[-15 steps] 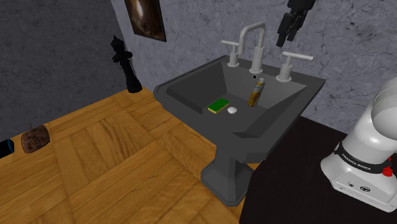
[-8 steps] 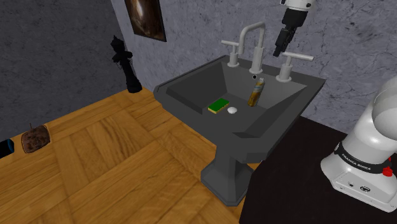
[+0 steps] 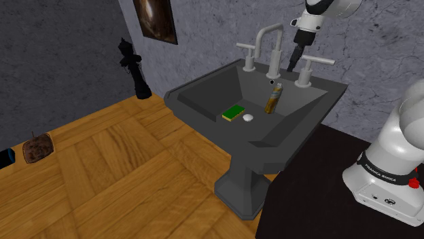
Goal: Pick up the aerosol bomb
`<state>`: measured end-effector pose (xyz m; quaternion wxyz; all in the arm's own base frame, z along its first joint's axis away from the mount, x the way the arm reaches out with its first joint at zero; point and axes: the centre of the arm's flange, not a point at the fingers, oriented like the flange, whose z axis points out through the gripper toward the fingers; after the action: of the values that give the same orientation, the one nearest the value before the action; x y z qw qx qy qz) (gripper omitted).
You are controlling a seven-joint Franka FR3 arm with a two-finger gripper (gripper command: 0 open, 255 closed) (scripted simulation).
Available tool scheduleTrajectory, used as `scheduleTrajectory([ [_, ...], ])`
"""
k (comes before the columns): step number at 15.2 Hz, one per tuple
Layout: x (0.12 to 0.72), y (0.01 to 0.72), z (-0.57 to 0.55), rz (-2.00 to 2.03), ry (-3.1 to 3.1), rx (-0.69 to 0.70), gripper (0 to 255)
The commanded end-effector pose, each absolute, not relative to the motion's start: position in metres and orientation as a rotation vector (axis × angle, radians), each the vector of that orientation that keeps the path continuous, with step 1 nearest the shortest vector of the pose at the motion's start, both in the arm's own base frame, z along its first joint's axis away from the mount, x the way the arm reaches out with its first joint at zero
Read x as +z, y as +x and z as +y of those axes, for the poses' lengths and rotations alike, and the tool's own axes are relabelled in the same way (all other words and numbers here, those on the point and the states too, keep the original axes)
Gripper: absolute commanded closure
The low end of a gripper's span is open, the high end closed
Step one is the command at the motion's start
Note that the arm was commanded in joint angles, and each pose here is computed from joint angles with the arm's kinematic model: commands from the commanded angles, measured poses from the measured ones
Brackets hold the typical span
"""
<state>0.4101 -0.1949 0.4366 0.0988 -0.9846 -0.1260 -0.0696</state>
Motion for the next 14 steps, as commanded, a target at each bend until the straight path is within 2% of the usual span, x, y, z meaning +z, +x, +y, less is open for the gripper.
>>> scheduleTrajectory([
  [1,0.416,0.423,-0.212,-0.425,-2.884,-0.207,0],
  [9,0.33,0.48,-0.267,-0.604,-2.76,-0.205,0],
  [14,0.307,0.481,-0.268,-0.608,-2.757,-0.205,0],
])
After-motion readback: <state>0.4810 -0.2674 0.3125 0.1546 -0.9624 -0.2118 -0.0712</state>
